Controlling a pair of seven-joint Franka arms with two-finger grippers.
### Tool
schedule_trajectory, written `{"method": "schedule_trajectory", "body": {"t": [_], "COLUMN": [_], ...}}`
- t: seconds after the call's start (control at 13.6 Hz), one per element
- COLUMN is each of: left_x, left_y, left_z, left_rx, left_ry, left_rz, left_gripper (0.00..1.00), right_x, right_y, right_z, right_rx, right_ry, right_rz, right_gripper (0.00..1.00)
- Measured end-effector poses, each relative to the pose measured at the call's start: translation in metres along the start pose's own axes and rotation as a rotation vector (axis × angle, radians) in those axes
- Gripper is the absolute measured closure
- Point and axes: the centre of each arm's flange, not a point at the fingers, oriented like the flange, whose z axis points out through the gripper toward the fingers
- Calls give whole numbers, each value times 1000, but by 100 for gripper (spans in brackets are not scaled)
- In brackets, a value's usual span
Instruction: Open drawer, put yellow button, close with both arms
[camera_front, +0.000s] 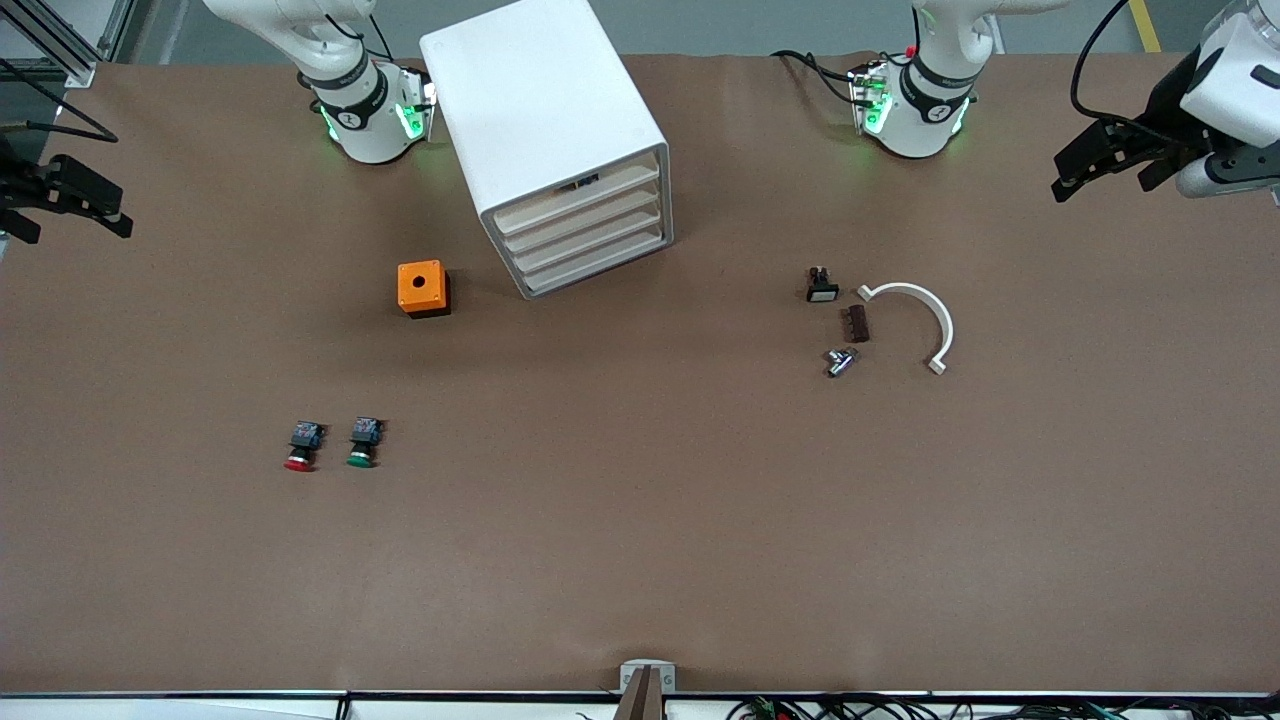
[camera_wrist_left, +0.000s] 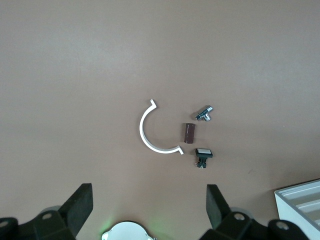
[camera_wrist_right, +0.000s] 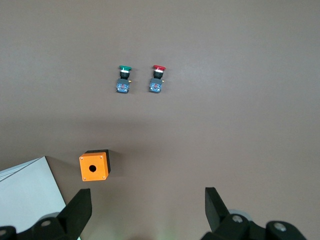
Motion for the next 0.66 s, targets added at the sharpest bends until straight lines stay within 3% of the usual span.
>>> {"method": "schedule_trajectory", "body": {"t": [0.66], "left_x": [8], "left_y": [-3], "left_z": [-12], "left_rx": [5], "left_ry": [-24], "left_rz": [-5], "left_gripper": [0], "right_x": [-1], "right_y": [-2], "right_z": [-14], "right_rx": [20], "right_ry": [42], "right_rz": [3], "right_gripper": [0]}}
